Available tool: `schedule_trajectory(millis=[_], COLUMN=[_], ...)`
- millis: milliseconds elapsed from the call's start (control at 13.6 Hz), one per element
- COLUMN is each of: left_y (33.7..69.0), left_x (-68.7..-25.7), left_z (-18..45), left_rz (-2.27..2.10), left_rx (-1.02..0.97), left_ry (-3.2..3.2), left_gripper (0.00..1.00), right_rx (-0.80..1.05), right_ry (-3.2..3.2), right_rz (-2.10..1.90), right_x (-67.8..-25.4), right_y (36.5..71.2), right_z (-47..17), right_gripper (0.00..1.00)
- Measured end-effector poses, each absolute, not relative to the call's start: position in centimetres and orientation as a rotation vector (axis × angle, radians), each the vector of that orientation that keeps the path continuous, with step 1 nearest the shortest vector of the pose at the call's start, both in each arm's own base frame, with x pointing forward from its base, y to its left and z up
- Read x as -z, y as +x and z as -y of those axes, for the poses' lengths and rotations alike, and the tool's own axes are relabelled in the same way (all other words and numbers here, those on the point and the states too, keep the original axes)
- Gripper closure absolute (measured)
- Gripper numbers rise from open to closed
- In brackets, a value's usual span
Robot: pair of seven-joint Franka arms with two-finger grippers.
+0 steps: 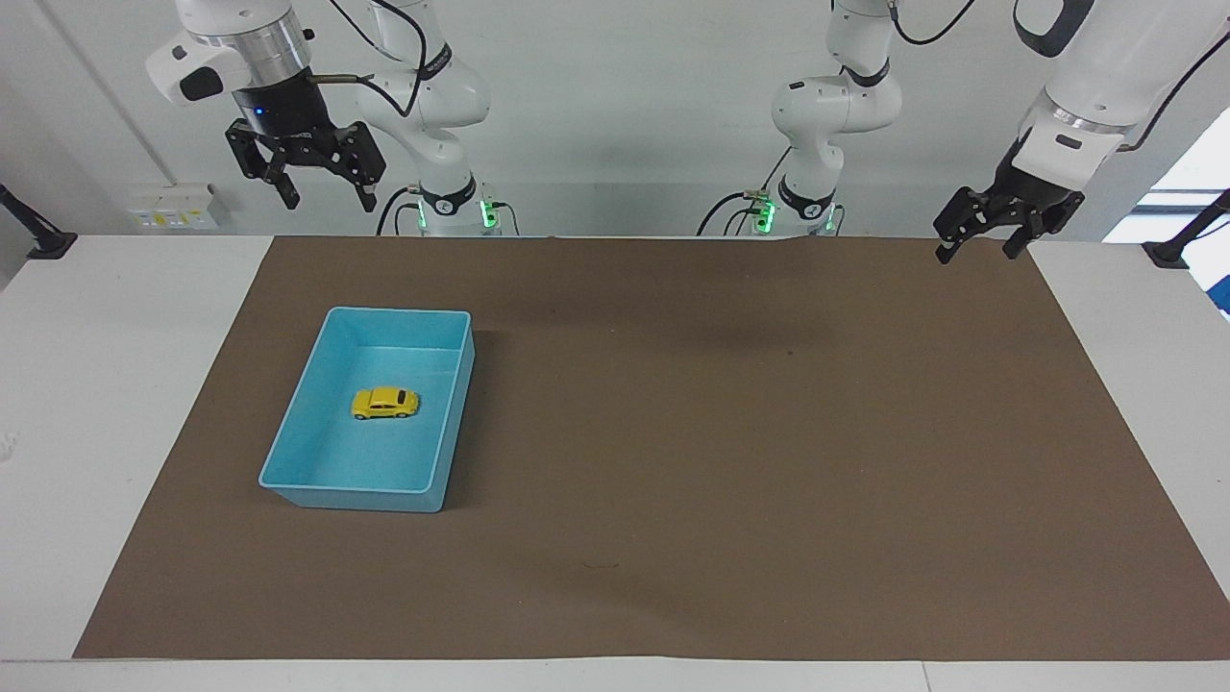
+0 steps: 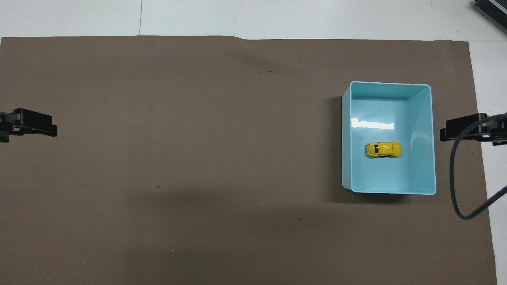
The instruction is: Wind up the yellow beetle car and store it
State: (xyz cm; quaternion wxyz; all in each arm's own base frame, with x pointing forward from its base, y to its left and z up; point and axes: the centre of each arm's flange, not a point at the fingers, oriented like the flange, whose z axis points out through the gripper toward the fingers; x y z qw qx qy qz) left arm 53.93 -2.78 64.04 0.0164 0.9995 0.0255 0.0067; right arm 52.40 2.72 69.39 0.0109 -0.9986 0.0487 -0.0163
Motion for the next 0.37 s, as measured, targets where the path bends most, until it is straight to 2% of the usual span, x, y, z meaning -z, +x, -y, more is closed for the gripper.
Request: schedule_trajectory(millis=[366], left_y=[53.93], left_x=[-64.04], left_z=[2.78], left_rz=[-0.079], left_rx=[-0.021], left_ry=[3.108], left_gripper=[0.00], right_rx=[0.047], right_ry=[-3.090], right_rz=[-0.145], right_x=[-69.40], right_y=[52.39], right_z=[-3.03], right_gripper=[0.00])
